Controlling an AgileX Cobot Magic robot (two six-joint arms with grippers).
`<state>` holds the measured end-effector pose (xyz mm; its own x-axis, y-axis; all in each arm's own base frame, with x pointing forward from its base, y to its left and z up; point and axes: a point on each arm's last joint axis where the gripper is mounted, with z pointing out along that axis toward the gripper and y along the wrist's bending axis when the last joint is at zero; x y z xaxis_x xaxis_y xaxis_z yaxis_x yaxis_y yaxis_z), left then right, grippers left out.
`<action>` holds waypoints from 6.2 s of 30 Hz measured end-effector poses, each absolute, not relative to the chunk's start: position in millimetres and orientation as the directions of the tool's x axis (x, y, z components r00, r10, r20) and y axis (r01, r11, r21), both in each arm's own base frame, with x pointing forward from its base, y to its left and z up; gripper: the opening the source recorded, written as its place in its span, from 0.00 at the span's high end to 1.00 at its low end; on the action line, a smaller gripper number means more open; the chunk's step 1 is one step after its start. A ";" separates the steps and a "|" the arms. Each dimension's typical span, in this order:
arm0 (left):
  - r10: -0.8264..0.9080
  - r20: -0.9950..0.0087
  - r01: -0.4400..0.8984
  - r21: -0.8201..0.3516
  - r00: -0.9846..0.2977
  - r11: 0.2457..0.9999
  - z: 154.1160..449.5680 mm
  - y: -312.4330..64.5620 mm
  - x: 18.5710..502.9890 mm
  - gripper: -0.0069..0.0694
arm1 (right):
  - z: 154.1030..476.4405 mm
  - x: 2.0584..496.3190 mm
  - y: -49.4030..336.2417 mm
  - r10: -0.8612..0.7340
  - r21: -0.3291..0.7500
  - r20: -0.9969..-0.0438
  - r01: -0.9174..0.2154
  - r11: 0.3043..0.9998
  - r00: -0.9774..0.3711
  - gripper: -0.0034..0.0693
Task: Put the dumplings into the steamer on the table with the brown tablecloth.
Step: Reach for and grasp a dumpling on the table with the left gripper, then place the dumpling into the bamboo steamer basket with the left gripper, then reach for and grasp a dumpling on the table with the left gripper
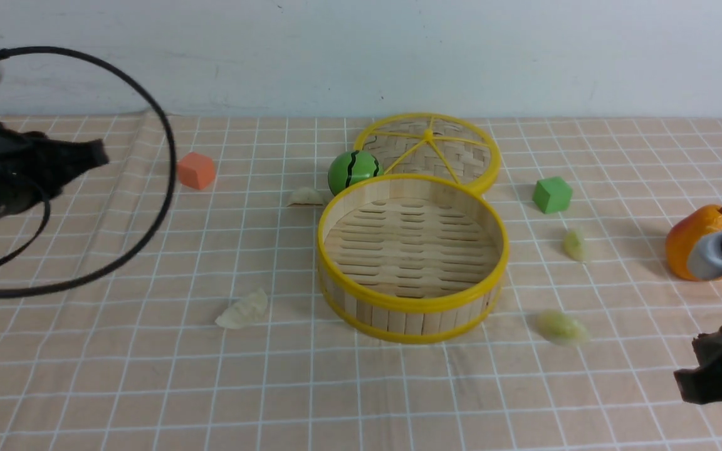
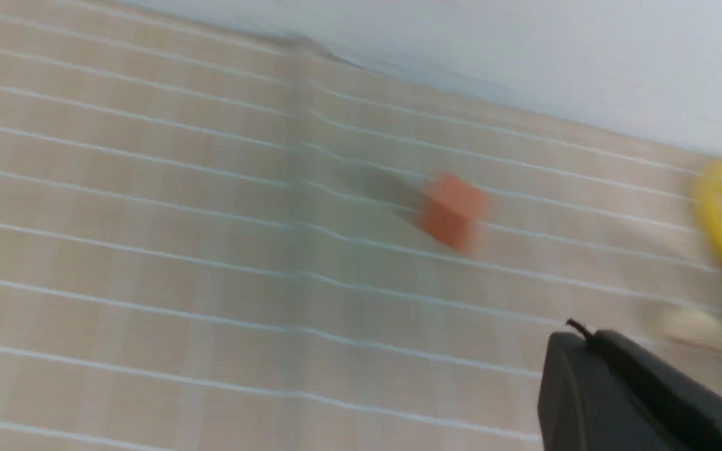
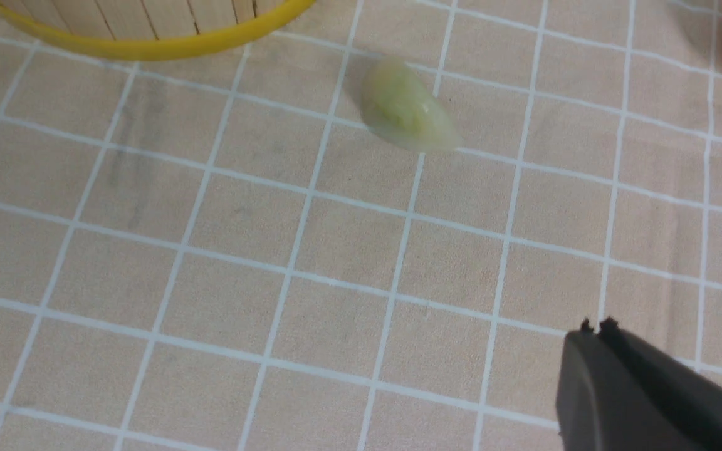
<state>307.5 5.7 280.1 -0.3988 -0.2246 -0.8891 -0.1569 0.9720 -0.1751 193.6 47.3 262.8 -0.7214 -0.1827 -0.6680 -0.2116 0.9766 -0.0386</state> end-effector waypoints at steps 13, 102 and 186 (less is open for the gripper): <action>-0.225 -0.350 -0.190 -0.132 -0.909 0.973 222.1 -21.0 307.3 0.93 | 265.2 195.1 49.3 -0.161 -0.013 -0.688 -0.209 0.978 -0.708 0.98; -0.252 -0.773 0.036 -0.333 -0.582 0.942 167.4 -160.8 553.1 0.83 | 233.5 218.9 61.2 -0.086 0.081 -0.606 -0.169 0.982 -0.791 0.91; 0.049 -0.513 0.054 0.005 -0.857 0.999 189.9 -164.7 523.5 0.79 | 214.0 228.3 67.2 -0.018 0.148 -0.536 -0.114 0.982 -0.844 0.87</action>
<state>523.5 -164.7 189.9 -0.8570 0.0488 -0.5130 0.0540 0.9985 0.0049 228.3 67.2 214.0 -0.8439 -0.0178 -0.5362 -0.1145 0.9824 0.1476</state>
